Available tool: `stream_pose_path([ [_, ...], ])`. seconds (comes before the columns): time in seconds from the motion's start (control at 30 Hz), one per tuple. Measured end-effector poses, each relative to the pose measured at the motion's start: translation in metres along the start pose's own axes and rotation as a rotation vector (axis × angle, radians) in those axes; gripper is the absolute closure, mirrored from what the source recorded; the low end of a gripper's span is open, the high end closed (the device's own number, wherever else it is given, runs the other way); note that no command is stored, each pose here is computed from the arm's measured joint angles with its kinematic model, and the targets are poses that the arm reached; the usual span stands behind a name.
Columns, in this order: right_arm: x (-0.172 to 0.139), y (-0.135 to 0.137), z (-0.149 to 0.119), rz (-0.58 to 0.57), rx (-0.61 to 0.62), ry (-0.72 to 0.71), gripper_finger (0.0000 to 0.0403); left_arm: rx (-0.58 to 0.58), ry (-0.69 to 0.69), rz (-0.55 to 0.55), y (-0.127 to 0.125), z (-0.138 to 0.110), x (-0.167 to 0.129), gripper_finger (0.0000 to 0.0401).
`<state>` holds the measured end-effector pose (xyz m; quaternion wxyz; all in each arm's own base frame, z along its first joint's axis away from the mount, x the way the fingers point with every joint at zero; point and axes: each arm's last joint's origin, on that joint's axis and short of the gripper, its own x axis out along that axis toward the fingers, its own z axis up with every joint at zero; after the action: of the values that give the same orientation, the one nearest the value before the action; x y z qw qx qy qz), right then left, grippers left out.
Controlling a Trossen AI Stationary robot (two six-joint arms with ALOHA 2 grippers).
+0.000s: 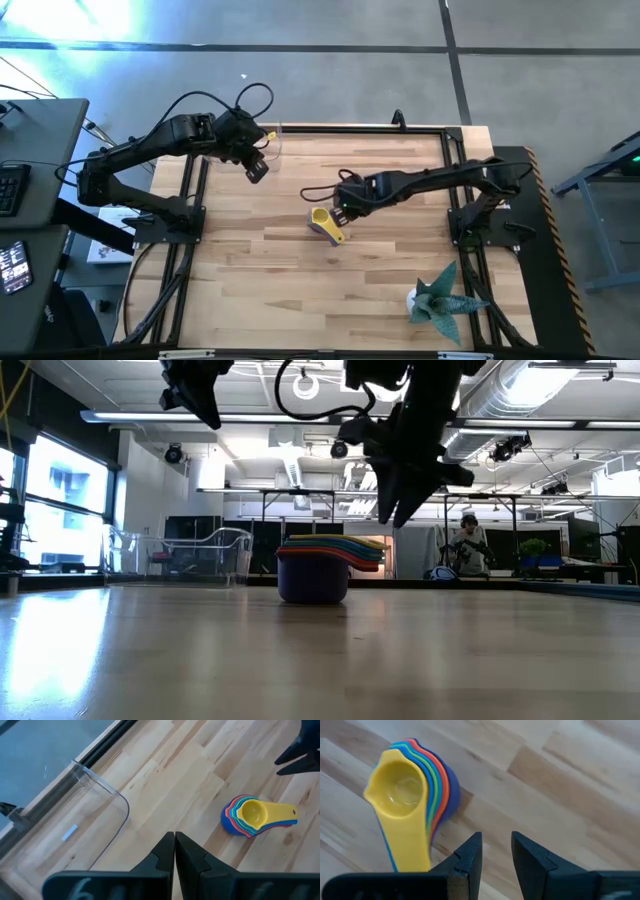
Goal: Nest measuring cups in basket
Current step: Stack the yellow measuring cup on top of the blue measuring cup
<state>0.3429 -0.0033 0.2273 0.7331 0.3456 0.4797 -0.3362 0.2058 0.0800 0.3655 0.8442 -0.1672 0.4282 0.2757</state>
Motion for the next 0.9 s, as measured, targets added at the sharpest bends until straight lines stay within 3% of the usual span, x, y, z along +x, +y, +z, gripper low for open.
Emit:
stream_pose_path([
  [0.27,0.022,0.001,-0.021,0.055,0.137,0.002,0.0307,0.068,0.000,0.001,0.000,0.000,0.000,0.0398],
  [0.9,0.059,0.028,-0.042,0.160,0.280,0.049,0.0307,0.127,0.001,-0.002,0.000,0.000,0.000,0.0398],
])
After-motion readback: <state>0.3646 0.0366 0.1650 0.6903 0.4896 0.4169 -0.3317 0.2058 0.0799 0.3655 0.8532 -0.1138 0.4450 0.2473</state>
